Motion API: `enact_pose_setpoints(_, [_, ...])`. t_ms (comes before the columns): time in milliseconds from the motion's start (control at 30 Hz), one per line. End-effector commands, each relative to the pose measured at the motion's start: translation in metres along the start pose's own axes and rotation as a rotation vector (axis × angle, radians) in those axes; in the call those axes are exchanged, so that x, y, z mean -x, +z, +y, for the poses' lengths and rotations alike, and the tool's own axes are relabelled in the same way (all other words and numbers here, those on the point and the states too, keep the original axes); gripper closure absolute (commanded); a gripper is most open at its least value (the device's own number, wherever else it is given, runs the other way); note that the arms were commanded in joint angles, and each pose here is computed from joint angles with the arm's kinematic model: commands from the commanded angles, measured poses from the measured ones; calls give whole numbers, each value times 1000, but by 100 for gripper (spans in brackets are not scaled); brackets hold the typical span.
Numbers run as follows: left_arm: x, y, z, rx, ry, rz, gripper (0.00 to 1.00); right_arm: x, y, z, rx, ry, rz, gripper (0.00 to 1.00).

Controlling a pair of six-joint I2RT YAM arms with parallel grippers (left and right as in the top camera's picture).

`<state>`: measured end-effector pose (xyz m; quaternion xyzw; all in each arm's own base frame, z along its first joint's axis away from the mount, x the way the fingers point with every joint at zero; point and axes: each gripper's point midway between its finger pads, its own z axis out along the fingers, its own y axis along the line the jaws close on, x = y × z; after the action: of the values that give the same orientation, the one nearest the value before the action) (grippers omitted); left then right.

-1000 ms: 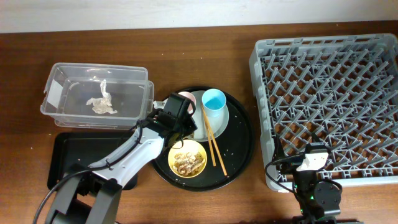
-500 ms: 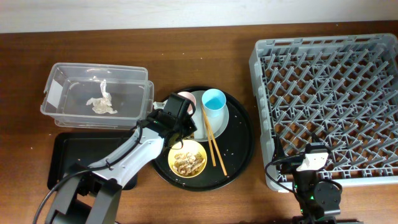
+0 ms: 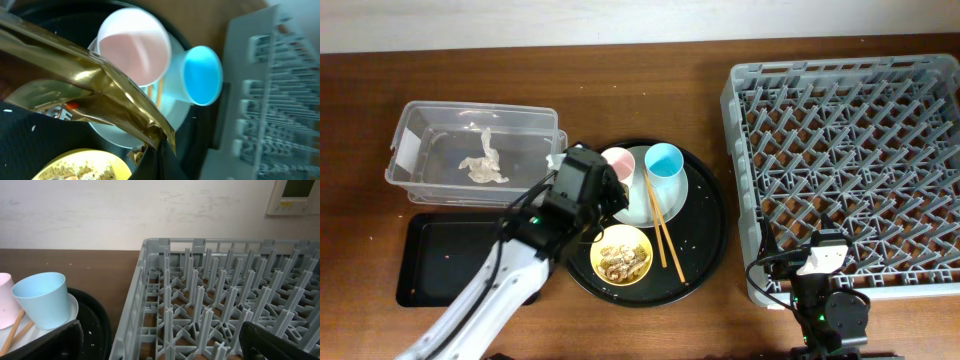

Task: Sort waste into correct bins and load items into the dishwasher rack
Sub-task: 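Carry the gold wrapper with the left gripper and release it into the clear bin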

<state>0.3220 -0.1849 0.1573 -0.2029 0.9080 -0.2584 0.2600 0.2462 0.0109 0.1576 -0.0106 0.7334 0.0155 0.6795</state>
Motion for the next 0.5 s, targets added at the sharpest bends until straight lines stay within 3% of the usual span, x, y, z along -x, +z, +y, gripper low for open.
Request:
enact_pose_setpoints(0, [14, -30, -12, -63, 26, -79, 99, -3, 0, -1, -7, -3, 5, 2])
enact_pose_setpoints(167, [58, -57, 12, 13, 78, -260, 99, -3, 0, -1, -7, -3, 5, 1])
enact_pose_setpoints(467, [136, -70, 115, 273, -136, -436, 99, -3, 0, -1, -7, -3, 5, 2])
